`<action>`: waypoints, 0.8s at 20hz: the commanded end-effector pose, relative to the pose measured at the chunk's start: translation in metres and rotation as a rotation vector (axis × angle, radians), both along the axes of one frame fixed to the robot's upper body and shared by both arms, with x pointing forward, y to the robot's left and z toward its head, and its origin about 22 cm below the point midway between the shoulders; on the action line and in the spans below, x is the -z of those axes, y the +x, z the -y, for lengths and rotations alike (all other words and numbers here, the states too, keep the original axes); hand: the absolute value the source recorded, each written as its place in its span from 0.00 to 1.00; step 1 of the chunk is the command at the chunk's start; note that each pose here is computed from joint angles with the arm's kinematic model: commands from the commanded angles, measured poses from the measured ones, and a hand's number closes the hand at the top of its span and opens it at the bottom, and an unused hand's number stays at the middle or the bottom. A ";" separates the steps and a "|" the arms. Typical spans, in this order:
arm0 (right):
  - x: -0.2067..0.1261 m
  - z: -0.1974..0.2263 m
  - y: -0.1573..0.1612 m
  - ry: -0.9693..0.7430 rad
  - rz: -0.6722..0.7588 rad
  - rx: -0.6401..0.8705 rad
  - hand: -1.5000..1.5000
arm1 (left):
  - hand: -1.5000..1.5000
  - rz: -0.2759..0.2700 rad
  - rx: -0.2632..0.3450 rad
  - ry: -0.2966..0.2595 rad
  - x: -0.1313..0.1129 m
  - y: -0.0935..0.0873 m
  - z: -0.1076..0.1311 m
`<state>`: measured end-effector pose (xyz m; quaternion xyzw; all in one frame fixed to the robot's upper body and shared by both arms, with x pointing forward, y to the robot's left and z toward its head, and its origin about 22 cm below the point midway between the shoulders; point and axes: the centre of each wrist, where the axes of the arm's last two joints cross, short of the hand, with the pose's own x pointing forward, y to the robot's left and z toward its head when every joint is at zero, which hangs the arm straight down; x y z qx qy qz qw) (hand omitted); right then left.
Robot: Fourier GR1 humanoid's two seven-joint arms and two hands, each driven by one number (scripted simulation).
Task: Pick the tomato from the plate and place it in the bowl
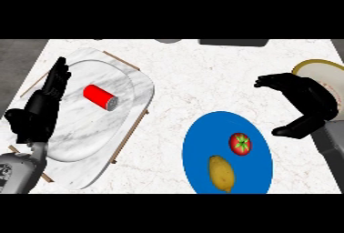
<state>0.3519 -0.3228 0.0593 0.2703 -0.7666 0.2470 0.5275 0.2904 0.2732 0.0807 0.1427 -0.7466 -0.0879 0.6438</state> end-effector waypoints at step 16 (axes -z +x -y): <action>-0.070 -0.026 0.016 -0.671 0.351 -0.449 0.00 | 0.50 -0.021 -0.052 0.017 0.010 -0.004 0.017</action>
